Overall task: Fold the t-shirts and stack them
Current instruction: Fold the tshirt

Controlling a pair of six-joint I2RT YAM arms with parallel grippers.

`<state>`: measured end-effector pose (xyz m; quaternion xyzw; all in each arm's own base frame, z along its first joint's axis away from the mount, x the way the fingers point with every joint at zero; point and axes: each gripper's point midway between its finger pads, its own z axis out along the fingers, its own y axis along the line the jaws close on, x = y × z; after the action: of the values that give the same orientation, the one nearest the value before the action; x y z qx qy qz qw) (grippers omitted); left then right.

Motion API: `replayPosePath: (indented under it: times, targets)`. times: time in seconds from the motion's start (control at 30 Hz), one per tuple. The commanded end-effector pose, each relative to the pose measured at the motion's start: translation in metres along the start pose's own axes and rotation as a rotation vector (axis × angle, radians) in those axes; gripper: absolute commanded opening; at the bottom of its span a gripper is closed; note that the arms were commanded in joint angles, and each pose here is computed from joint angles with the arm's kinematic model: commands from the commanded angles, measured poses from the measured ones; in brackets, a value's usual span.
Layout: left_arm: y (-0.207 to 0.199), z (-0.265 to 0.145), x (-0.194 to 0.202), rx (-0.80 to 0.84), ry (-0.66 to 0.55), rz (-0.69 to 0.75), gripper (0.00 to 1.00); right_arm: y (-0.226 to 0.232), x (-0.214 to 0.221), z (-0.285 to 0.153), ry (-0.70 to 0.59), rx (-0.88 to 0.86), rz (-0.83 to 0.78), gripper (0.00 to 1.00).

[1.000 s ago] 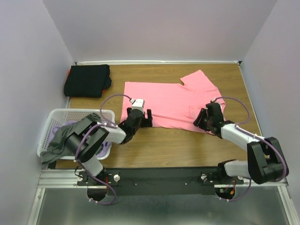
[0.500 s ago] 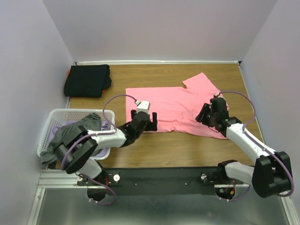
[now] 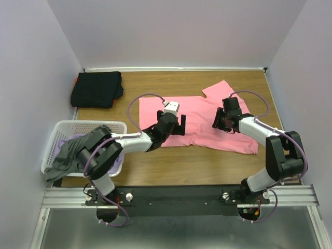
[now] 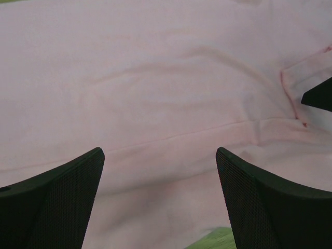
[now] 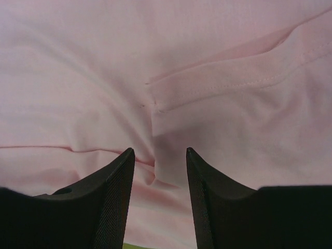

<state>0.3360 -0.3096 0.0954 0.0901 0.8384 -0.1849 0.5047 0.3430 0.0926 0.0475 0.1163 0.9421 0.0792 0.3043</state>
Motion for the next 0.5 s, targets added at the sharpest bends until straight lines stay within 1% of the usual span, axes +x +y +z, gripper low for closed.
replayPosePath:
  times: [0.0, 0.07, 0.3, 0.33, 0.43, 0.47]
  targets:
    - [-0.01, 0.013, 0.025, 0.06, 0.05, 0.019, 0.96, -0.008, 0.009, 0.014, 0.02, 0.044, -0.012, 0.52]
    - [-0.004, 0.016, 0.041, 0.048, 0.08, 0.026, 0.96, -0.017, 0.021, 0.02, 0.049, 0.078, -0.002, 0.51]
    - [0.011, 0.008, 0.074, 0.035, 0.129, 0.03, 0.96, -0.034, 0.056, 0.021, 0.112, 0.129, 0.043, 0.51]
    - [0.013, 0.007, 0.077, 0.035, 0.131, 0.026, 0.96, -0.043, 0.062, 0.02, 0.114, 0.158, 0.055, 0.51]
    - [0.024, -0.002, 0.091, 0.01, 0.148, 0.012, 0.96, -0.039, 0.069, 0.014, 0.126, 0.133, 0.078, 0.51]
    - [0.027, -0.005, 0.094, 0.001, 0.154, 0.008, 0.96, -0.043, 0.078, 0.012, 0.144, 0.139, 0.084, 0.51]
